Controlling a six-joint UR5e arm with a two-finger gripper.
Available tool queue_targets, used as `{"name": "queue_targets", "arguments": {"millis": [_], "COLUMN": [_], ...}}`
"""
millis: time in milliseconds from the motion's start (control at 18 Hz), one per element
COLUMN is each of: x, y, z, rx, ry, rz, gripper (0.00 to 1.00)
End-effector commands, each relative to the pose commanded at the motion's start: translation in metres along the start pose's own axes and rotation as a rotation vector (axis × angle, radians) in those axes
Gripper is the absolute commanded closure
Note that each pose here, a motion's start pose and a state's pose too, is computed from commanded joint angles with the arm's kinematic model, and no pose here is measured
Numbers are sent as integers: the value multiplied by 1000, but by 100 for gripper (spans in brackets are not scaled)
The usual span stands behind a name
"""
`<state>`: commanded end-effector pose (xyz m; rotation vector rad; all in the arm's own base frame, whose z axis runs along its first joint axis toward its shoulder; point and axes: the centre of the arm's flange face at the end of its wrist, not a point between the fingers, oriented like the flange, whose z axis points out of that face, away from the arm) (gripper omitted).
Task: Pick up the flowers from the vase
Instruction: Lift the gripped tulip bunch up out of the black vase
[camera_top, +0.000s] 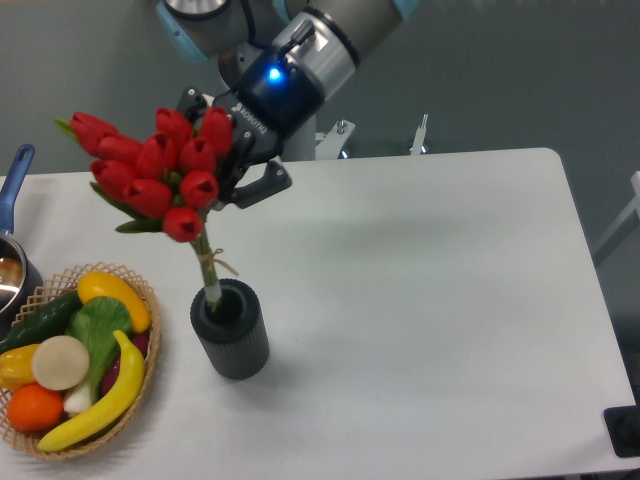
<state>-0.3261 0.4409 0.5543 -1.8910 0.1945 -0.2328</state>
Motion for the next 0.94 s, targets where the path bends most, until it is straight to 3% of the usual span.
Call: {"name": "queue_targets", "arguments": {"millis": [333,611,944], "x": [-43,-74,-93], "y": [14,42,64], "z": [-49,-69,-95], "rx": [1,-13,-18], "ry": [-113,-155,-205], "rz": [39,92,58], "gripper": [55,55,56]}}
